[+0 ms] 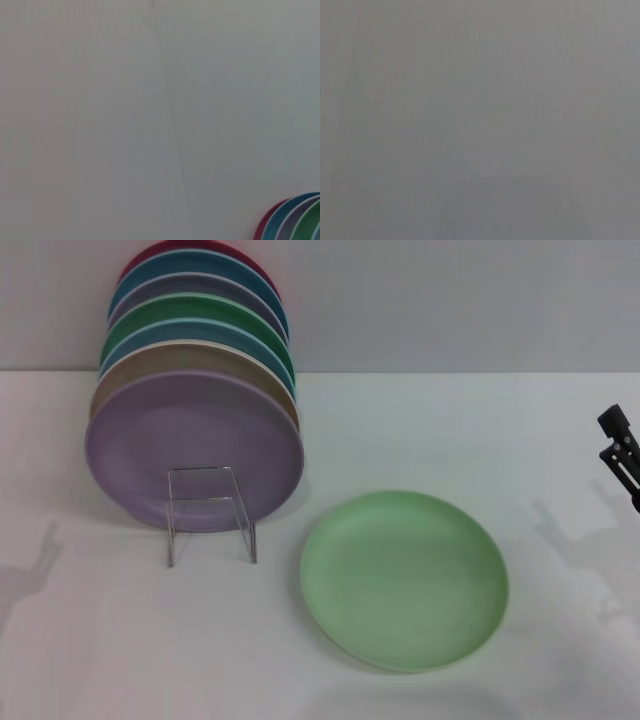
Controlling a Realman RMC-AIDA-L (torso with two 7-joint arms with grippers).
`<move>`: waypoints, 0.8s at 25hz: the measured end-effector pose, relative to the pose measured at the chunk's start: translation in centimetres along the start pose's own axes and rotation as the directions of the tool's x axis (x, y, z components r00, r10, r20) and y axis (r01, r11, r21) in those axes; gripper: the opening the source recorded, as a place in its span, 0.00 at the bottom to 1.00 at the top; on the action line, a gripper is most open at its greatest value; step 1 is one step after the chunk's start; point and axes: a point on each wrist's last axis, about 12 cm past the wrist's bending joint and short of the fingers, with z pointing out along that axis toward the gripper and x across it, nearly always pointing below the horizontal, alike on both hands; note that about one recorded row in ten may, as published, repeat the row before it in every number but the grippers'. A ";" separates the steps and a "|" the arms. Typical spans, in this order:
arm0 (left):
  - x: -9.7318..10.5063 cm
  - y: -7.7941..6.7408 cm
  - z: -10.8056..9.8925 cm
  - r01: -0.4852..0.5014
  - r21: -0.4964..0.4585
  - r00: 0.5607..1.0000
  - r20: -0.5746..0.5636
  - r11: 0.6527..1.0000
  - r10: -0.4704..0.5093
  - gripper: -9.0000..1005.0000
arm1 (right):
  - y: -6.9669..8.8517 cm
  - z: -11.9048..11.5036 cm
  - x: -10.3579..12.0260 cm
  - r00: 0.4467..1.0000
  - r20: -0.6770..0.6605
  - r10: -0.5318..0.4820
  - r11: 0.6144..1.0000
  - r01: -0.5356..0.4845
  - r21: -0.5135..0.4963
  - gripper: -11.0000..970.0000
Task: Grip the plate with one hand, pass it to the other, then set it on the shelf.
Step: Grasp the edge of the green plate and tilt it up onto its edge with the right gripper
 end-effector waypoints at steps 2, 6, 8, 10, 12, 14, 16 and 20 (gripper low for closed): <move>0.0 0.0 0.0 0.000 0.000 1.000 -0.001 1.000 0.000 0.86 | 0.0 0.2 -0.1 1.000 0.006 -0.001 1.000 0.001 -0.005 0.86; 0.0 0.0 -0.1 0.001 0.000 1.000 -0.004 1.000 -0.001 0.86 | 0.1 1.7 -0.2 0.999 0.037 -0.004 0.999 0.005 -0.037 0.86; 0.1 0.1 -0.2 0.003 -0.002 1.000 -0.007 1.000 -0.003 0.86 | 0.1 2.6 -0.3 0.999 0.049 0.006 0.999 -0.003 -0.054 0.86; 0.1 0.1 -0.3 0.004 -0.003 1.000 -0.009 1.000 -0.004 0.86 | -0.8 4.9 -0.2 0.996 0.019 0.092 0.993 -0.091 -0.077 0.86; 0.1 0.1 -0.3 0.006 -0.004 1.000 -0.008 1.000 -0.006 0.86 | -1.3 5.9 -0.1 0.992 -0.008 0.125 0.988 -0.125 -0.088 0.86; 0.0 0.1 -0.3 0.007 -0.004 1.000 -0.004 1.000 -0.007 0.86 | -2.3 8.0 -0.1 0.982 -0.089 0.166 0.978 -0.176 -0.109 0.86; 0.0 0.0 -0.2 0.007 0.000 1.000 -0.002 1.000 -0.007 0.86 | -3.2 10.7 -0.7 0.966 -0.186 0.178 0.969 -0.205 -0.136 0.86; 0.0 -0.1 0.0 0.006 0.007 1.000 -0.003 1.000 -0.006 0.86 | -2.4 15.7 -3.2 0.911 -0.386 0.143 0.963 -0.218 -0.158 0.86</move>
